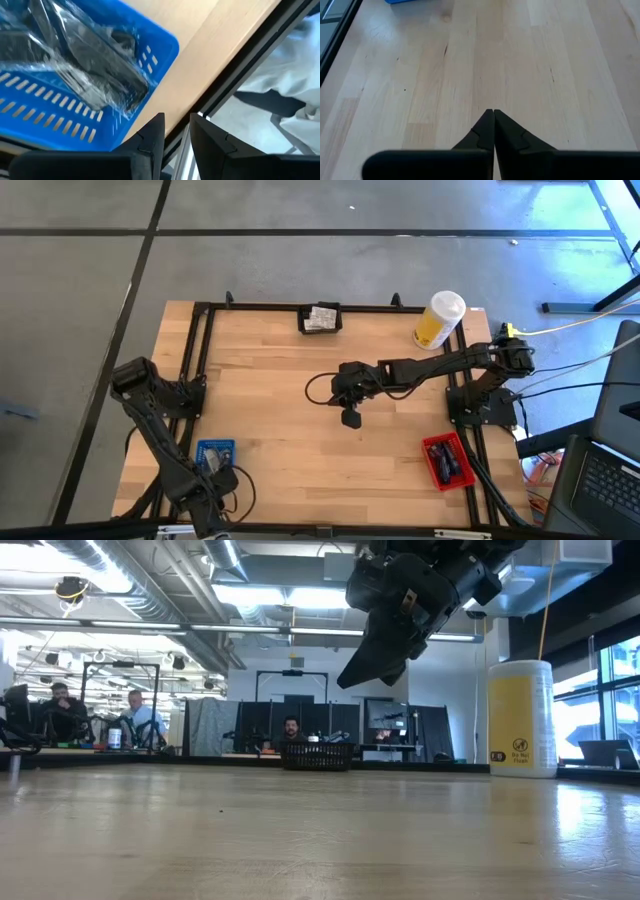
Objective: Pick & Place Travel size toiletries
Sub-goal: Put the black comb into the blue bin, then return to Home Position
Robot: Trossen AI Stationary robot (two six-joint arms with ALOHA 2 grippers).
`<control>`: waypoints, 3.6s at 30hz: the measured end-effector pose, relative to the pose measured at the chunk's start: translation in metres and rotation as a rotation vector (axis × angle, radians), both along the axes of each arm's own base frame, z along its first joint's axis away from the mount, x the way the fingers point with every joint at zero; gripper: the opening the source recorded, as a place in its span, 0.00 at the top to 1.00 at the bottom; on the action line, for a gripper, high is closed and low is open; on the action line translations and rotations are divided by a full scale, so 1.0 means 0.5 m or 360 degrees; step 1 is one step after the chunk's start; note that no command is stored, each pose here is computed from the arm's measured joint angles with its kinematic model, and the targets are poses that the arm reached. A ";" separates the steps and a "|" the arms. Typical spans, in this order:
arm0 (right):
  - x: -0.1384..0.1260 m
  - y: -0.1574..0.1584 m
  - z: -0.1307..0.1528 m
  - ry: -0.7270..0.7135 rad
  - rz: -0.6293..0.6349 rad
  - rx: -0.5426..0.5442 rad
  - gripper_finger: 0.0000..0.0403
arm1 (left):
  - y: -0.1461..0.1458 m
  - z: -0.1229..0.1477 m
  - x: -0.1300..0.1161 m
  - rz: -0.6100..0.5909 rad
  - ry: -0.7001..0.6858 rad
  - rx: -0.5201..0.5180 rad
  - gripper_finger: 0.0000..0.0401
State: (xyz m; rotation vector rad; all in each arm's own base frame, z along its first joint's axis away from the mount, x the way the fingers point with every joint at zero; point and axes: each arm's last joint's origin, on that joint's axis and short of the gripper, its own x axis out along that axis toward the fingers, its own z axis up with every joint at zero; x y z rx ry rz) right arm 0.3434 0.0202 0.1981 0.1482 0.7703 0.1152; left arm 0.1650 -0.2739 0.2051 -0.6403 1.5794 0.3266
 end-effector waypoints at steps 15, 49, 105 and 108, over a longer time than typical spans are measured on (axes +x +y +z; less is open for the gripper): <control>0.000 0.000 0.000 0.0000 0.0001 0.0000 0.99 | 0.013 0.004 -0.003 0.0008 -0.0068 0.0126 0.79; 0.005 0.006 0.007 -0.0065 0.0025 0.0027 0.99 | 0.060 0.062 -0.028 0.0070 -0.0416 0.0230 0.79; -0.463 -0.044 -0.052 -0.0894 -0.0236 -0.0257 1.00 | 0.492 -0.044 -0.179 -0.0331 -0.2248 0.1140 1.00; -0.465 -0.045 -0.055 -0.0903 -0.0248 -0.0263 1.00 | 0.492 -0.043 -0.179 -0.0339 -0.2259 0.1125 1.00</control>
